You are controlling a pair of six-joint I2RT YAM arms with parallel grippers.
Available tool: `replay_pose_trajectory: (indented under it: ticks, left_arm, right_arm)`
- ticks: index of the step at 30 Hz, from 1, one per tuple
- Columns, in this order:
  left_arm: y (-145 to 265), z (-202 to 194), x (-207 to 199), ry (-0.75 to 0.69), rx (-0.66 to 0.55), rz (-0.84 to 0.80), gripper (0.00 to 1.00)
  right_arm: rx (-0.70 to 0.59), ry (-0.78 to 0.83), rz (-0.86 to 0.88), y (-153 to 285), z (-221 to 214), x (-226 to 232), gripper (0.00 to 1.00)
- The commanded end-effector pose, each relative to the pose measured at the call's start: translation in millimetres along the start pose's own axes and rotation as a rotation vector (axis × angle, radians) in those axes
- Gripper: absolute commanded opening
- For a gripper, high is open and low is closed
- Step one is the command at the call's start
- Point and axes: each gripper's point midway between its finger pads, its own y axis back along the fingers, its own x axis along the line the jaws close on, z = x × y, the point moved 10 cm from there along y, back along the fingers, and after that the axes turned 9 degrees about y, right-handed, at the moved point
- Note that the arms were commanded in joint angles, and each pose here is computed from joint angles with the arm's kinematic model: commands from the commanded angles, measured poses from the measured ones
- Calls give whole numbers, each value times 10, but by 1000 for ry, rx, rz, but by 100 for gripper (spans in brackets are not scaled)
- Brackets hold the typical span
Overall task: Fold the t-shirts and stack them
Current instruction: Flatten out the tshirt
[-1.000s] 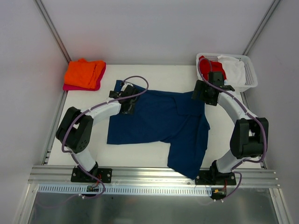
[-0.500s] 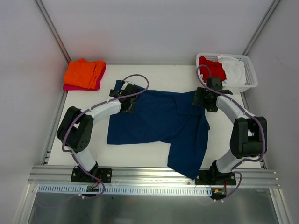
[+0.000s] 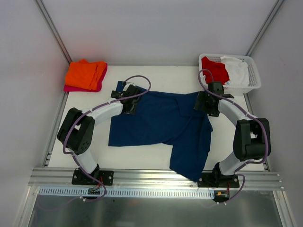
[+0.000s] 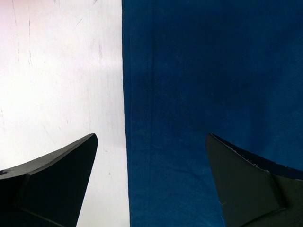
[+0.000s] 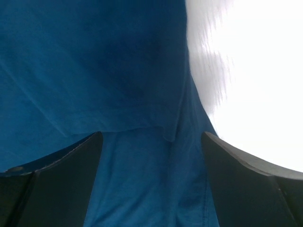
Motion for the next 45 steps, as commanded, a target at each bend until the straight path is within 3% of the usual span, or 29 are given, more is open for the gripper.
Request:
replay_pose_trajectory:
  ticks: [1,45]
  left_arm:
    - [36,32,-27,2,-9,-6,99]
    - [-89,-36,-72,-24,12,17,99]
  right_arm:
    - [-78,1,47,126,243,139,88]
    - [-24,-20,24,-139,90,226,87]
